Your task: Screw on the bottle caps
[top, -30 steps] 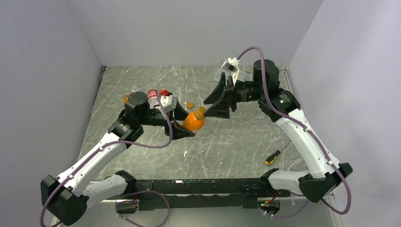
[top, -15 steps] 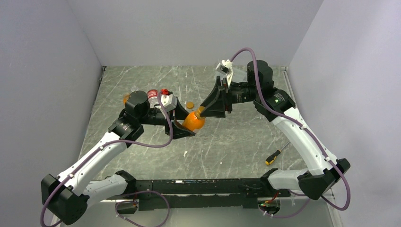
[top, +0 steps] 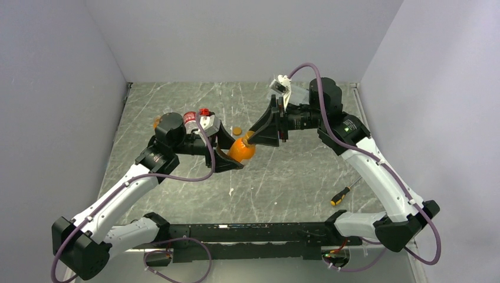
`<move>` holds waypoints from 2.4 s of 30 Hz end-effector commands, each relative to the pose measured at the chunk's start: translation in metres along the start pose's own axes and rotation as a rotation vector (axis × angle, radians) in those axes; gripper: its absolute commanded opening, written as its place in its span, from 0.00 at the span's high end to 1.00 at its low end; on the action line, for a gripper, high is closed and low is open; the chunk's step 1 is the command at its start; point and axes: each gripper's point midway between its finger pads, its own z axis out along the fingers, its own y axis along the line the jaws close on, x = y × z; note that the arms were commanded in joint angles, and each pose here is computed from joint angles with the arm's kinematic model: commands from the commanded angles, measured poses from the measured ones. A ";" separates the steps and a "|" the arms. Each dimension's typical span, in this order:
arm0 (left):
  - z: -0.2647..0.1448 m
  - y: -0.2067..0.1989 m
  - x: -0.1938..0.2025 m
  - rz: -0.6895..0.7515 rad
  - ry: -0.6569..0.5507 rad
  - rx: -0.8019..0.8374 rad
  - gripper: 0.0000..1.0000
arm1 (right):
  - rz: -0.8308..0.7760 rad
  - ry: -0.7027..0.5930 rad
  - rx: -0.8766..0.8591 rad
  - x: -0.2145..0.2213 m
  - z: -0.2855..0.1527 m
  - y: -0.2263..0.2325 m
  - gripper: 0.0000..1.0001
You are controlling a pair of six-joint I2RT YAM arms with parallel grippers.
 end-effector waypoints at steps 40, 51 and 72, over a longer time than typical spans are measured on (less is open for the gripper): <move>-0.048 0.084 -0.028 0.261 0.037 -0.555 1.00 | 0.331 -0.133 0.557 -0.040 0.009 -0.058 0.17; -0.052 0.087 -0.013 0.467 0.187 -0.652 1.00 | 0.442 -0.015 0.632 -0.024 0.018 -0.077 0.25; -0.049 0.091 -0.006 0.499 0.223 -0.680 1.00 | 0.469 0.021 0.613 -0.016 0.022 -0.074 0.42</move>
